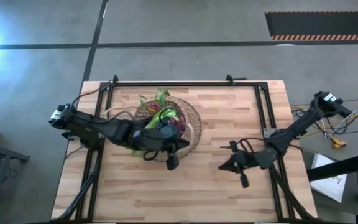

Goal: Build produce basket
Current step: Adjust the basket with fruits and vegetables

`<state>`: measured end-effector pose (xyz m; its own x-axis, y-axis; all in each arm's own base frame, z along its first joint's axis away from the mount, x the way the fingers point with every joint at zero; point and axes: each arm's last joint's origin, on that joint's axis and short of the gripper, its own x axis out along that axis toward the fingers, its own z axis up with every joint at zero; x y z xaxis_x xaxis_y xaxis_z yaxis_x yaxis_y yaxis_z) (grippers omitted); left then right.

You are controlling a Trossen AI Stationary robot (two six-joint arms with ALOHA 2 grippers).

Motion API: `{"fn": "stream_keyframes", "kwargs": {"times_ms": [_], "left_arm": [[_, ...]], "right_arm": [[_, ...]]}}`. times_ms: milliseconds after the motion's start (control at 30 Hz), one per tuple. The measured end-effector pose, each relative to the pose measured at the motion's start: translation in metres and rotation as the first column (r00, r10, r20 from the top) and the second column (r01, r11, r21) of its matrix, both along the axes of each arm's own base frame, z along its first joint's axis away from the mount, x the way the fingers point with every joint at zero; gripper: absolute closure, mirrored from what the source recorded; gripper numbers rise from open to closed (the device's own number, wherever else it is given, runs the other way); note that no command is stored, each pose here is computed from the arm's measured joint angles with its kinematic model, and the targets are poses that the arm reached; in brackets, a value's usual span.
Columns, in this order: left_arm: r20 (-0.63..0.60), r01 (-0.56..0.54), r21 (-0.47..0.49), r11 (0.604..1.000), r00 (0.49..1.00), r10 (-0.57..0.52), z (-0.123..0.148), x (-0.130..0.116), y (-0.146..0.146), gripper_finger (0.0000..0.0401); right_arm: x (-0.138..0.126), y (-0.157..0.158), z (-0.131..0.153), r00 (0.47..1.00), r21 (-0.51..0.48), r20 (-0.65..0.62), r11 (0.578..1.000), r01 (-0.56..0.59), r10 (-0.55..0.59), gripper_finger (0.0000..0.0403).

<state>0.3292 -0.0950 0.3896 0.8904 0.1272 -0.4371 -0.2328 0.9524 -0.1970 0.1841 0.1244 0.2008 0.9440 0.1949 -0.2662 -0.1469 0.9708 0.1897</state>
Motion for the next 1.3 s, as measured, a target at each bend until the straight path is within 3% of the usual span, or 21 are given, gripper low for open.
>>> {"fn": "stream_keyframes", "kwargs": {"times_ms": [200, 300, 400, 633, 833, 1067, 1300], "left_arm": [[0.063, 0.127, 0.058, 0.990, 0.989, -0.131, 0.041, -0.034, -0.011, 0.0401], [0.020, 0.094, 0.090, 0.992, 0.995, -0.096, 0.041, -0.058, -0.008, 0.0401], [0.015, -0.007, 0.111, 0.994, 1.000, 0.006, 0.037, -0.083, 0.000, 0.0401], [0.062, -0.143, 0.052, 0.988, 0.988, 0.139, 0.004, -0.132, 0.028, 0.0401], [0.164, -0.164, 0.040, 0.986, 0.974, 0.155, -0.029, -0.157, 0.050, 0.0401], [0.294, -0.132, 0.084, 0.988, 0.950, 0.102, -0.056, -0.171, 0.065, 0.0401], [0.280, -0.111, 0.096, 0.989, 0.957, 0.080, -0.082, -0.179, 0.068, 0.0401]], "right_arm": [[-0.033, -0.013, 0.020, 0.987, 0.003, -0.047, 0.988, -0.152, 0.152, 0.0394], [-0.048, -0.021, 0.027, 0.967, 0.009, -0.001, 0.967, -0.255, 0.255, 0.0394], [-0.060, -0.031, 0.028, 0.958, 0.001, 0.070, 0.960, -0.280, 0.279, 0.0394], [-0.083, -0.059, 0.012, 0.957, 0.064, 0.232, 0.979, -0.192, 0.173, 0.0394], [-0.086, -0.076, -0.005, 0.954, 0.091, 0.293, 0.991, -0.096, 0.065, 0.0394], [-0.088, -0.090, -0.018, 0.917, 0.096, 0.397, 0.995, -0.021, -0.019, 0.0394], [-0.092, -0.099, -0.014, 0.890, 0.059, 0.452, 0.998, 0.028, -0.052, 0.0394]]}}
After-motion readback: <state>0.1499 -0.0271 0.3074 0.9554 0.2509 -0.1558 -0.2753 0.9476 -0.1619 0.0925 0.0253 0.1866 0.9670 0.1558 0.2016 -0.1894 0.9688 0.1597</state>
